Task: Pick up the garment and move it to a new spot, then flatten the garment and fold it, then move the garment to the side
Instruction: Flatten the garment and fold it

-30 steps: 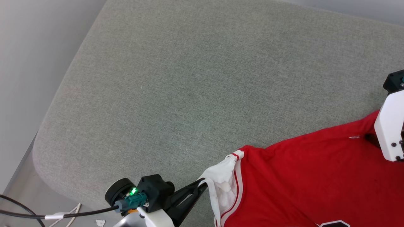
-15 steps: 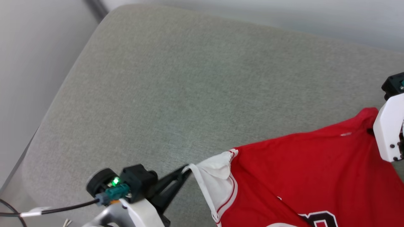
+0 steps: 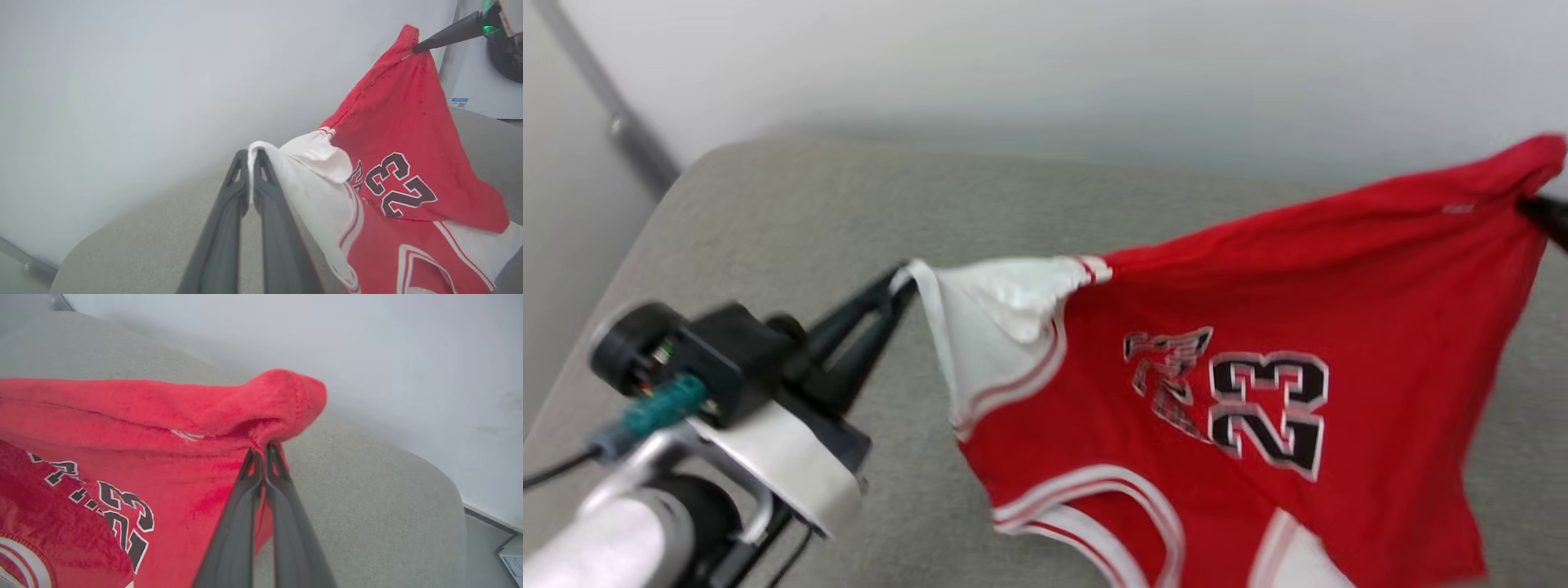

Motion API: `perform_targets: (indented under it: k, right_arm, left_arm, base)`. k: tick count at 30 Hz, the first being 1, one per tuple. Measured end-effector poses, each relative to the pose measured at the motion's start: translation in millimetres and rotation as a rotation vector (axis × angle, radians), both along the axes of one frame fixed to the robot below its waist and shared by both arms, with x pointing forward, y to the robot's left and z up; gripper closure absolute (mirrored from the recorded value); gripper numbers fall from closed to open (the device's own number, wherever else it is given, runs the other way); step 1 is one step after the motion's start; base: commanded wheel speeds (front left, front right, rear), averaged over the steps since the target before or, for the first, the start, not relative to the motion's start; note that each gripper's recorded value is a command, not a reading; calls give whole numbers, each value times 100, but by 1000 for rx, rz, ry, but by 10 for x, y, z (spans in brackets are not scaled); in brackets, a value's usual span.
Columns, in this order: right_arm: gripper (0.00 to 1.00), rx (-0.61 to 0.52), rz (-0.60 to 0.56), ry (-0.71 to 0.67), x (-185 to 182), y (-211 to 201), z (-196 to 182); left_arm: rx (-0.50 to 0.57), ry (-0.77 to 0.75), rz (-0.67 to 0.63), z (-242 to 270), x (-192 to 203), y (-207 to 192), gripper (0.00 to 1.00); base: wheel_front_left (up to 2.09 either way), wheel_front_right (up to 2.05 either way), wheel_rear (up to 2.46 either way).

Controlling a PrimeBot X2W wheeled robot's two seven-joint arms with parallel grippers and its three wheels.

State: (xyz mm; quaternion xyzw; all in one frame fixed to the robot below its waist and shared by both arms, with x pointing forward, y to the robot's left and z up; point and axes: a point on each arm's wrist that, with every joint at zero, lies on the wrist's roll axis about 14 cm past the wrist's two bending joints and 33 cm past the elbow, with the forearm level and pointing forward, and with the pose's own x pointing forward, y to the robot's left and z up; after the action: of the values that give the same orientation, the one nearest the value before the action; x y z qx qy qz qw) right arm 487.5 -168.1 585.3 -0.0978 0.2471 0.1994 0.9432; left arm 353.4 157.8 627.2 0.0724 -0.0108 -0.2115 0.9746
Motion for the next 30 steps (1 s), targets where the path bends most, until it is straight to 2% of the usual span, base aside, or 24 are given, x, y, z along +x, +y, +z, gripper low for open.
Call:
perform_targets:
  k: [5, 15, 23, 30]
  right_arm:
    - [100, 70, -53, -185, -207, -208, 636]
    - [100, 103, -101, -457, -680, -498, 1498]
    - [100, 130, -121, -510, -703, -562, 1617]
    - [100, 138, -151, -572, -418, -635, 1686]
  left_arm:
    - [-1, -196, -34, 632, 129, -72, 100]
    - [-50, -561, -96, 1794, 179, -241, 100]
    - [-106, -717, -120, 2317, 293, -291, 100]
    - [-120, -721, -107, 2431, 753, -295, 100]
  base:
    - [0, 0, 0]
    - [0, 0, 0]
    - [0, 0, 0]
    - [0, 0, 0]
